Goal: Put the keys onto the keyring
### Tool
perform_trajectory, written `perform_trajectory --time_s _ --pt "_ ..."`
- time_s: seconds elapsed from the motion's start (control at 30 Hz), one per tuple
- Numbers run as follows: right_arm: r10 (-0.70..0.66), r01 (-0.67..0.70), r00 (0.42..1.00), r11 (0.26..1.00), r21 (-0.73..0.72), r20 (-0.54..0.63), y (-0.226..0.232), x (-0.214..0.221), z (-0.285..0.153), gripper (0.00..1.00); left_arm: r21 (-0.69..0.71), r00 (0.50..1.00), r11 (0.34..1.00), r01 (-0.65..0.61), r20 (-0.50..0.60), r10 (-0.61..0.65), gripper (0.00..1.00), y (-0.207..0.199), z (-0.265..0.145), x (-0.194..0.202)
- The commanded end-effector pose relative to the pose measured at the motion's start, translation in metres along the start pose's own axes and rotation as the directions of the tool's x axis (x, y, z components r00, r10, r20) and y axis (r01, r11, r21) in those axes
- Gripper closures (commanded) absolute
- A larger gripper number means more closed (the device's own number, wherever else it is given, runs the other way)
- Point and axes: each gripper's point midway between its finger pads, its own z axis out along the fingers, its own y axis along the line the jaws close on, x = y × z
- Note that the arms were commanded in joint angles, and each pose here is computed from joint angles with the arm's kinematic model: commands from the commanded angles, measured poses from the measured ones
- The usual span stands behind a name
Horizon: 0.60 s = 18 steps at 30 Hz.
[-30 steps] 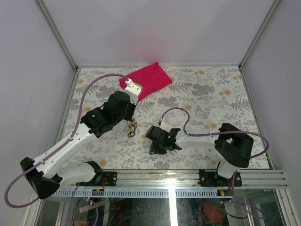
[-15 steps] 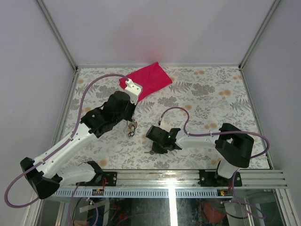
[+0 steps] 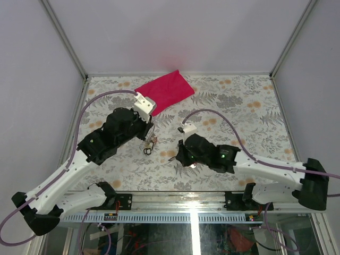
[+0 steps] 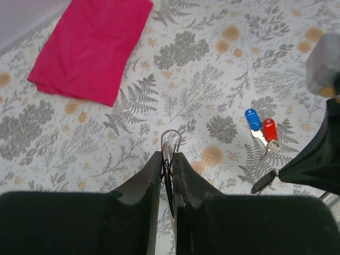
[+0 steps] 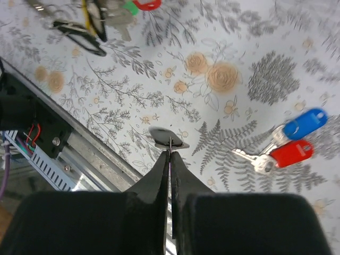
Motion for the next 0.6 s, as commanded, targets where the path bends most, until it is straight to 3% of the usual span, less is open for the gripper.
perform_trajectory --time_s 0.0,0.1,0.23,0.43,0.57 --pt "-0.301 0.317 0.939 0.945 -0.081 0.164 0.009 -0.033 -0.037 1.0 0.049 0.978 0.997 -0.058 0.202 0.047 1.0 -0.006 -0.01 -0.049" --pt "-0.432 0.477 0.863 0.867 -0.141 0.263 0.024 -0.05 -0.066 1.0 0.049 0.964 0.997 -0.065 0.263 0.05 1.0 -0.006 -0.018 -0.063" --pt "-0.476 0.555 0.792 0.823 -0.124 0.383 0.029 -0.071 -0.09 1.0 0.071 0.95 0.995 -0.074 0.307 0.049 1.0 -0.01 -0.024 -0.077" --pt "-0.49 0.571 0.777 0.813 -0.115 0.394 0.035 -0.088 -0.115 1.0 0.164 0.944 0.981 -0.1 0.327 0.042 1.0 -0.027 -0.03 -0.081" --pt "-0.543 0.626 0.745 0.769 -0.126 0.388 0.043 -0.092 -0.121 1.0 0.251 0.94 0.961 -0.112 0.34 0.02 1.0 -0.043 -0.033 -0.082"
